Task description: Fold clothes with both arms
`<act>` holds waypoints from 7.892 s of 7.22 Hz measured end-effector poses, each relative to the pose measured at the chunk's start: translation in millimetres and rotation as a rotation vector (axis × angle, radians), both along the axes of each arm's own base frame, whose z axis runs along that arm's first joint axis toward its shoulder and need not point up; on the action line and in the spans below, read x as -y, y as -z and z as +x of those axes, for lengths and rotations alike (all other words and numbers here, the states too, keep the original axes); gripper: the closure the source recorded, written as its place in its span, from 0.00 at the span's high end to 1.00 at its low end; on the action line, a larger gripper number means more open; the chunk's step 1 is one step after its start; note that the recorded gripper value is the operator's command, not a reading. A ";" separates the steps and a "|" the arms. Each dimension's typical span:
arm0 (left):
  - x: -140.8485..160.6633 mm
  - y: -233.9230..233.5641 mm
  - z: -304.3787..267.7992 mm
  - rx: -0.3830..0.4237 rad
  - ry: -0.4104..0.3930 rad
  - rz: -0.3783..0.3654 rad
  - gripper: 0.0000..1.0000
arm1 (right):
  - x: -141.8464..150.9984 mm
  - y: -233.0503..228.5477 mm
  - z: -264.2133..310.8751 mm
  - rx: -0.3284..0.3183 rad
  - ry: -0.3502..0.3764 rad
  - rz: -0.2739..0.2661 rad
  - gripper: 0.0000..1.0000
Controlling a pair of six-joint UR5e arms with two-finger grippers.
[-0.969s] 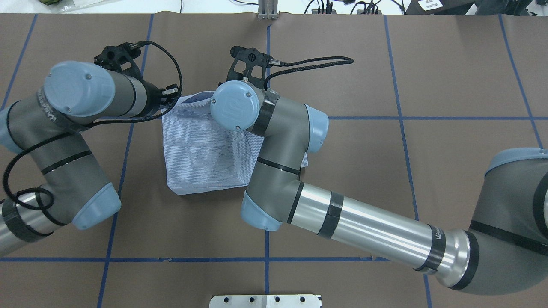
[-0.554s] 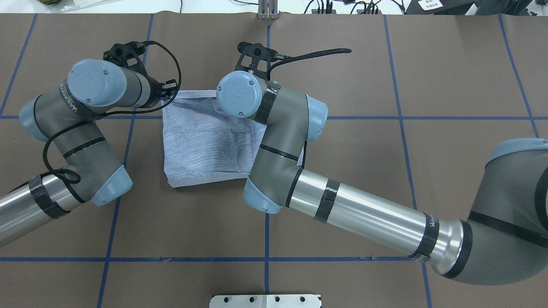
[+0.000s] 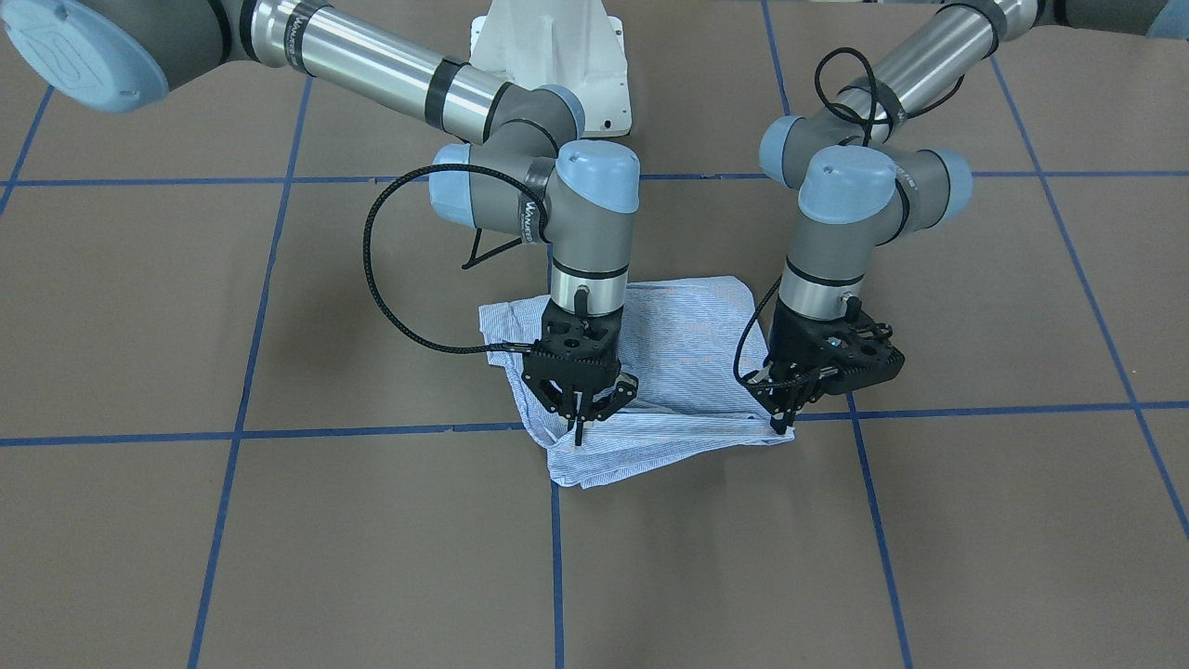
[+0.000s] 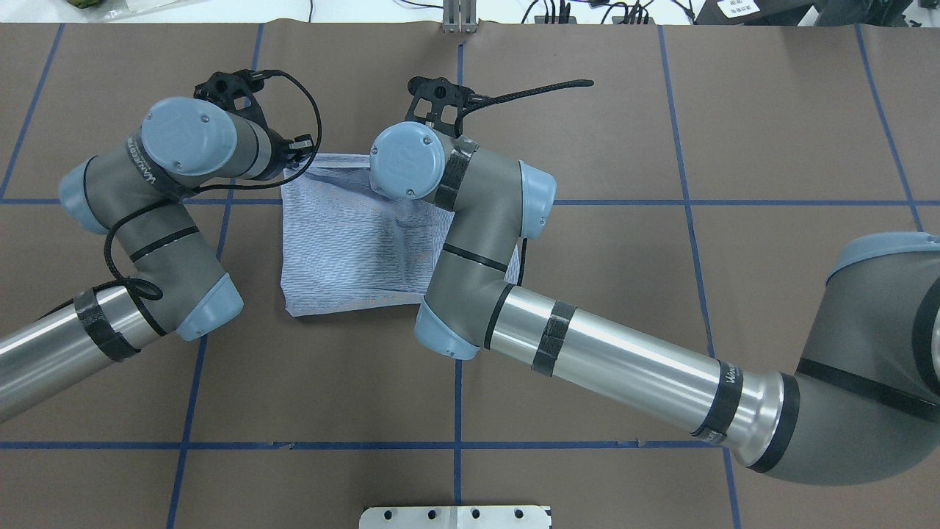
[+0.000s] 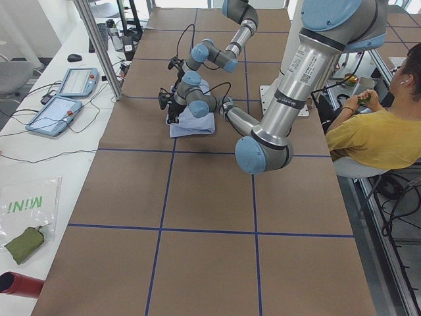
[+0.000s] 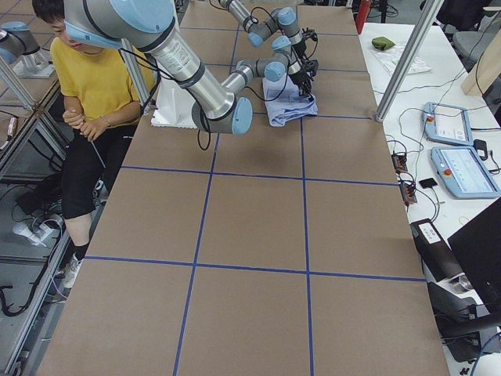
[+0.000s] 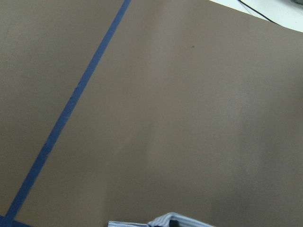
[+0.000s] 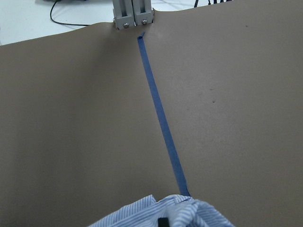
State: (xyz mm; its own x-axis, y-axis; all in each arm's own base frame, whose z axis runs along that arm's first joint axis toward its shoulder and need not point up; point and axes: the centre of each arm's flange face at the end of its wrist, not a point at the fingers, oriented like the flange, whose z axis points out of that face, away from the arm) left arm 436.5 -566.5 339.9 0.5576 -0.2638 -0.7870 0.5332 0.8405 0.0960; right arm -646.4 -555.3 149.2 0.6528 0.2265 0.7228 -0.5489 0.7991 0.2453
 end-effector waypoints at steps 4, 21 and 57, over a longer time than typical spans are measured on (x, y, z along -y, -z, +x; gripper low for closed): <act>3.6 2.2 -9.4 0.051 -0.089 0.113 1.00 | 14.9 12.7 -13.8 0.066 0.020 0.038 1.00; -124.4 -216.8 -481.3 0.393 -0.596 0.325 1.00 | -146.5 -407.5 711.4 -0.135 0.765 -0.064 1.00; -160.4 -285.5 -521.4 0.225 -0.558 0.088 1.00 | -178.7 -477.0 708.7 -0.100 0.763 -0.119 1.00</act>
